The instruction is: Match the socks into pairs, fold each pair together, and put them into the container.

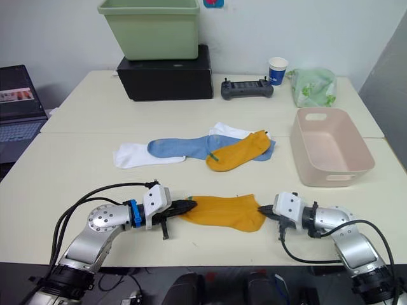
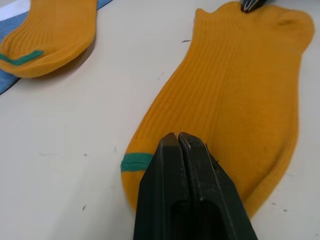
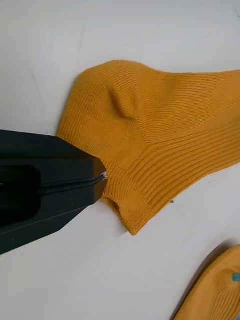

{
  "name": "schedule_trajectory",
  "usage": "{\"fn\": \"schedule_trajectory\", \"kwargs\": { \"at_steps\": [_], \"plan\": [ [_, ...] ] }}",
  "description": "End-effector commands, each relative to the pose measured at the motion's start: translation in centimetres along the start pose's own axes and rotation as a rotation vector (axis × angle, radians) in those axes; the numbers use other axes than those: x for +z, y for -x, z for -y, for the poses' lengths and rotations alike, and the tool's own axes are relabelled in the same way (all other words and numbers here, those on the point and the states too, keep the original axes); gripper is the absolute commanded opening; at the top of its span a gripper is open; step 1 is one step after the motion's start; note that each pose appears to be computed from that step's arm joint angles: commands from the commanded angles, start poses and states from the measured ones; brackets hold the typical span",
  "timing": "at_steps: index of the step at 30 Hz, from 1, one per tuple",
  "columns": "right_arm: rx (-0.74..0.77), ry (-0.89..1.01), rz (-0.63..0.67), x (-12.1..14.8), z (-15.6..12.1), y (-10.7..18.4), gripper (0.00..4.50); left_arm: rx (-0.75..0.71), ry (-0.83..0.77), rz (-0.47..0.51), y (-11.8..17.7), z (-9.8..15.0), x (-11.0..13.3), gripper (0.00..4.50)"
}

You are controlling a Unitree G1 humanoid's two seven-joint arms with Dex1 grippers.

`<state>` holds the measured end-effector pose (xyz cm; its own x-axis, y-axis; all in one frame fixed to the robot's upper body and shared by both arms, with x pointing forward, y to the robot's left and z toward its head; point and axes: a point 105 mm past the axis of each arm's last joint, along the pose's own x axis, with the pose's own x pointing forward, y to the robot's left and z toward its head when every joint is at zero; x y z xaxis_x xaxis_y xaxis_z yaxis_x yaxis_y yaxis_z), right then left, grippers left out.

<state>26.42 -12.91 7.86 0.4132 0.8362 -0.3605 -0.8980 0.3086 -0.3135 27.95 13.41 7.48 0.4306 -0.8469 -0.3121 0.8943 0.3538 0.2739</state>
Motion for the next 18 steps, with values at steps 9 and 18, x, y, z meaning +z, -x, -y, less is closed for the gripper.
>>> {"fn": "schedule_trajectory", "kwargs": {
  "at_steps": [9, 18],
  "plan": [
    [0.077, -0.001, -0.054, -1.1, -3.0, -0.6, 0.00, -0.026, -0.005, -0.086, 1.2, 1.7, -1.2, 0.02],
    [0.010, -0.005, -0.056, -0.6, -0.5, 2.2, 0.00, 0.027, 0.007, -0.034, 2.4, 0.7, 0.2, 0.02]
  ]
}}
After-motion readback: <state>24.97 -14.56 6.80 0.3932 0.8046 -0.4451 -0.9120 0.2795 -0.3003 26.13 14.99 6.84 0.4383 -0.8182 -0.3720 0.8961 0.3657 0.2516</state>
